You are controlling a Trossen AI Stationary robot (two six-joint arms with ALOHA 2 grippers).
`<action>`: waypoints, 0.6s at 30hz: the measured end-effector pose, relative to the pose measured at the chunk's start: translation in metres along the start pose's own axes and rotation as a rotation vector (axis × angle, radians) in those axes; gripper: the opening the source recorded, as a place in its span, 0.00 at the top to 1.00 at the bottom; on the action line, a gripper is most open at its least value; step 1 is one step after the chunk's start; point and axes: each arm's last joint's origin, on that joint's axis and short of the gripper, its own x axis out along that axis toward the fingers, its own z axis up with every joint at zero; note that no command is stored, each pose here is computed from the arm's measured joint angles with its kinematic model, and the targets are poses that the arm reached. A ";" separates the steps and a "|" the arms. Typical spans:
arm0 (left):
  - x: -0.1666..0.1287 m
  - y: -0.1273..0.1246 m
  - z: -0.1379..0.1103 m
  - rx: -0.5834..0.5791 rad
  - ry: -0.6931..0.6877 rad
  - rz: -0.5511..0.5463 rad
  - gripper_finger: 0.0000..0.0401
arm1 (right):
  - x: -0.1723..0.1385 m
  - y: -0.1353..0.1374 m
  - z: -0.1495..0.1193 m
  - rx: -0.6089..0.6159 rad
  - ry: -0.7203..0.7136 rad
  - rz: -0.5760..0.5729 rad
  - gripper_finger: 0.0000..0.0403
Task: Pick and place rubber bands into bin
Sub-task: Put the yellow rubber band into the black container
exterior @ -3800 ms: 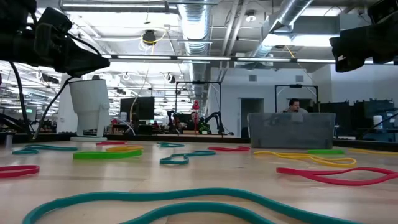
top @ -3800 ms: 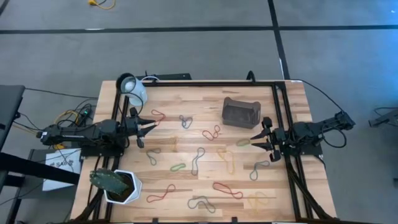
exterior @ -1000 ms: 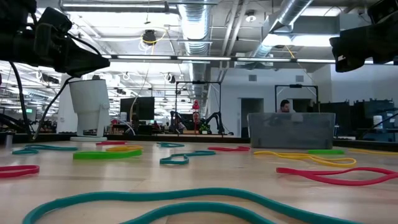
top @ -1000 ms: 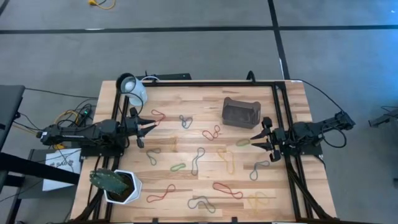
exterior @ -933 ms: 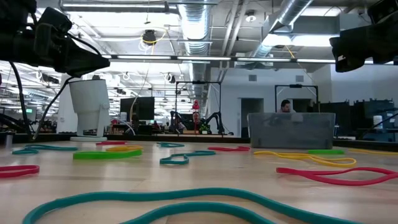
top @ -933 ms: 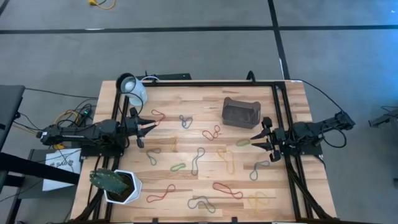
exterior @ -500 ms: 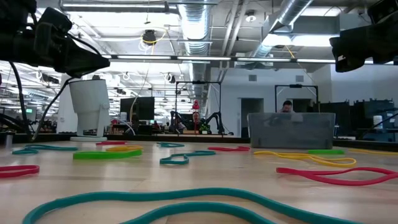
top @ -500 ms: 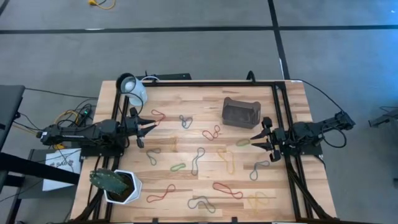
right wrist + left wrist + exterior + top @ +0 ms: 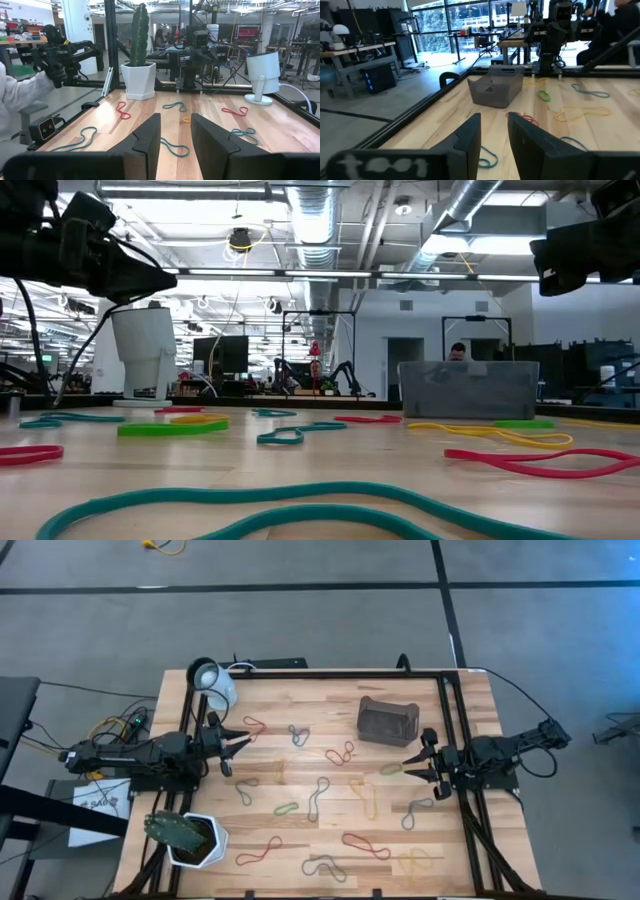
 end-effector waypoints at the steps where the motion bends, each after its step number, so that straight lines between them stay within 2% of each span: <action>1: 0.000 0.000 0.001 -0.018 -0.013 -0.004 0.78 | 0.000 0.000 0.000 0.000 0.000 0.000 0.75; 5: 0.000 0.000 0.008 -0.031 -0.086 -0.003 0.78 | 0.000 0.000 0.000 0.000 0.001 0.000 0.75; 7: 0.000 0.000 0.009 -0.023 -0.089 0.001 0.78 | 0.000 0.000 0.000 0.000 0.001 0.000 0.75; 12: 0.000 0.000 0.009 -0.094 -0.089 -0.002 0.78 | 0.000 0.000 0.000 -0.029 0.001 0.000 0.75; 16: 0.000 0.000 0.008 -0.093 -0.083 -0.003 0.78 | 0.000 0.000 0.000 -0.030 0.000 0.000 0.75; 18: 0.000 0.001 0.009 -0.096 -0.092 -0.001 0.78 | 0.000 0.000 0.001 -0.069 -0.007 -0.001 0.75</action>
